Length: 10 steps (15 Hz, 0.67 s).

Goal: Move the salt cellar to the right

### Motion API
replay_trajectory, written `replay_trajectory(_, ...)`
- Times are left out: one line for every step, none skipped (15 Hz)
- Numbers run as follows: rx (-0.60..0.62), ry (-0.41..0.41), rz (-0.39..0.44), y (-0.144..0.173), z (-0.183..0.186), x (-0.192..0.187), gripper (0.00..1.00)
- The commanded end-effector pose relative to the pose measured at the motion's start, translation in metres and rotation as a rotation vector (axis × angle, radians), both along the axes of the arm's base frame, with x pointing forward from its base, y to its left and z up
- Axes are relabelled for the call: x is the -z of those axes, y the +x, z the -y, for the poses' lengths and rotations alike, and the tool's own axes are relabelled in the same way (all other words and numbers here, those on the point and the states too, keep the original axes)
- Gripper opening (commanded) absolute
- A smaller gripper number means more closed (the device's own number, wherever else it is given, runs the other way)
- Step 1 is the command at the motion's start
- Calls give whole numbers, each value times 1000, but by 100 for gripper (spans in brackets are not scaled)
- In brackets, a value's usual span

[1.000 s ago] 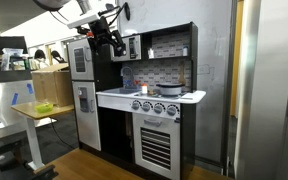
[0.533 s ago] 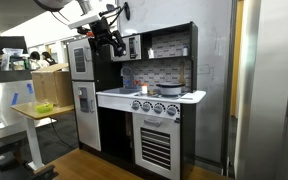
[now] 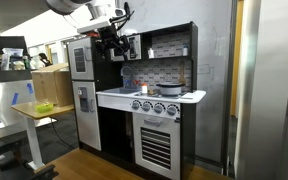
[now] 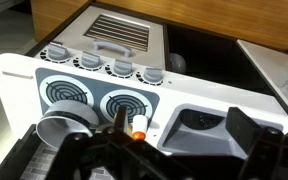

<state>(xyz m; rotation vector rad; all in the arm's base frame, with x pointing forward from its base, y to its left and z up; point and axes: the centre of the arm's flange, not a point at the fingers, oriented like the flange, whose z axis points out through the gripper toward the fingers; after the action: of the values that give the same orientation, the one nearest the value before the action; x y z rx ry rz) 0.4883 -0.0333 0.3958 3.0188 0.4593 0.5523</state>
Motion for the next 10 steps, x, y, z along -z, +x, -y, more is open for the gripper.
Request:
replay_trajectory(-52, 31, 14, 41, 26, 13, 100)
replay_trajectory(-62, 36, 17, 50, 29, 17, 100)
replay_trajectory(-75, 42, 19, 60, 32, 19, 100)
replay_trajectory(-93, 54, 22, 72, 31, 21, 100)
replay_trajectory(-104, 63, 20, 82, 29, 23, 100)
replay_trajectory(-101, 82, 11, 96, 25, 28, 100)
replay_trajectory(-102, 91, 7, 105, 21, 32, 100)
replay_trajectory(-91, 93, -11, 114, 17, 38, 100)
replay_trajectory(-90, 94, -22, 123, 15, 45, 100)
replay_trajectory(-76, 89, -51, 131, 15, 55, 100)
